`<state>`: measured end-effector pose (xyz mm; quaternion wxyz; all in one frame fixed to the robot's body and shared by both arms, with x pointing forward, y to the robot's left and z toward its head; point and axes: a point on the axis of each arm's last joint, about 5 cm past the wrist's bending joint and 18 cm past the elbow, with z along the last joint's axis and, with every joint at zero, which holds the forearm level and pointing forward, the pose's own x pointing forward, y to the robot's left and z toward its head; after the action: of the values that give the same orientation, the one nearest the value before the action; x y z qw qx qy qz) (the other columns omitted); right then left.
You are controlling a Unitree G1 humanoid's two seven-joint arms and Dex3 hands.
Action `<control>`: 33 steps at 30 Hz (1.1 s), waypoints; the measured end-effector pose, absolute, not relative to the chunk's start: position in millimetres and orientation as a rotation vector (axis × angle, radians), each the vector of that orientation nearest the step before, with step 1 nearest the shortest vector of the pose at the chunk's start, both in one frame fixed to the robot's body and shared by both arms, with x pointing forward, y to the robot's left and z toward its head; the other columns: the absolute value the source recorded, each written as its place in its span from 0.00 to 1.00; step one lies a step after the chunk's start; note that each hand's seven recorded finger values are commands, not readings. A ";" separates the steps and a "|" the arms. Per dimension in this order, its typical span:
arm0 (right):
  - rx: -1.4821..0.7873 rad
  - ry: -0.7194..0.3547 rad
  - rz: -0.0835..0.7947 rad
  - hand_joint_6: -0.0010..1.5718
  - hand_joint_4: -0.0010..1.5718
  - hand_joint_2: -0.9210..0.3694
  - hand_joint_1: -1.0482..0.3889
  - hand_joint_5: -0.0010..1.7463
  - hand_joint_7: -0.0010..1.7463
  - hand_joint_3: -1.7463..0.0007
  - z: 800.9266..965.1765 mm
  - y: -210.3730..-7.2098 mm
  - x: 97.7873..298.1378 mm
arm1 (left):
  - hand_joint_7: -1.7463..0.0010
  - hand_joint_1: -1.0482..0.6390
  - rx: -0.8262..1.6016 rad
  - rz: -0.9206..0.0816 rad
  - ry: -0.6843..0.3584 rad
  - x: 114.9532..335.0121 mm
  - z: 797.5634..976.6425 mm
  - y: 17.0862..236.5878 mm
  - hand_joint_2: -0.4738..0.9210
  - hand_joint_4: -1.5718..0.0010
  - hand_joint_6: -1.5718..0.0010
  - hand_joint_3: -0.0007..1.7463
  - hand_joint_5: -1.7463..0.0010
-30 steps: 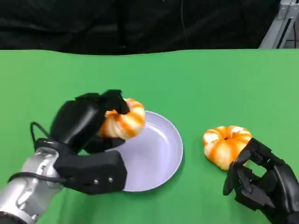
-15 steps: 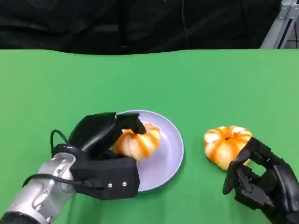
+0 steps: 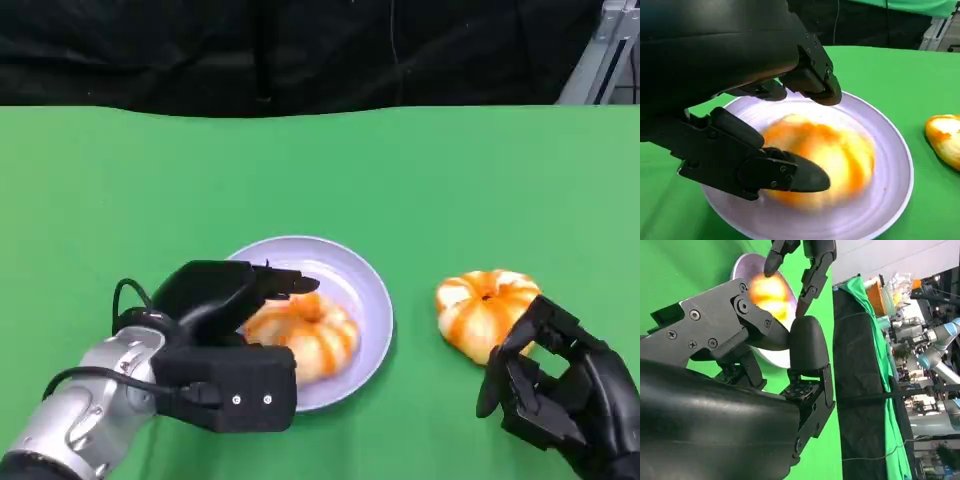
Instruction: Grasp the bread from the table and place it into the plate.
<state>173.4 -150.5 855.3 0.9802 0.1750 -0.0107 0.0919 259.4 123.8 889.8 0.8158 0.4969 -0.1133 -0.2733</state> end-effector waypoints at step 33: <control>0.351 -0.022 0.175 0.41 0.53 0.22 0.63 1.00 0.95 0.42 856.1 -151.0 173.7 | 0.02 0.68 -0.095 -0.462 0.029 204.2 906.4 197.1 0.83 0.45 0.55 0.68 0.00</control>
<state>173.7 -151.0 856.1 0.9808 0.1744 -0.0109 0.0868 204.2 197.1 906.4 0.9722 -0.0470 0.0141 -0.2290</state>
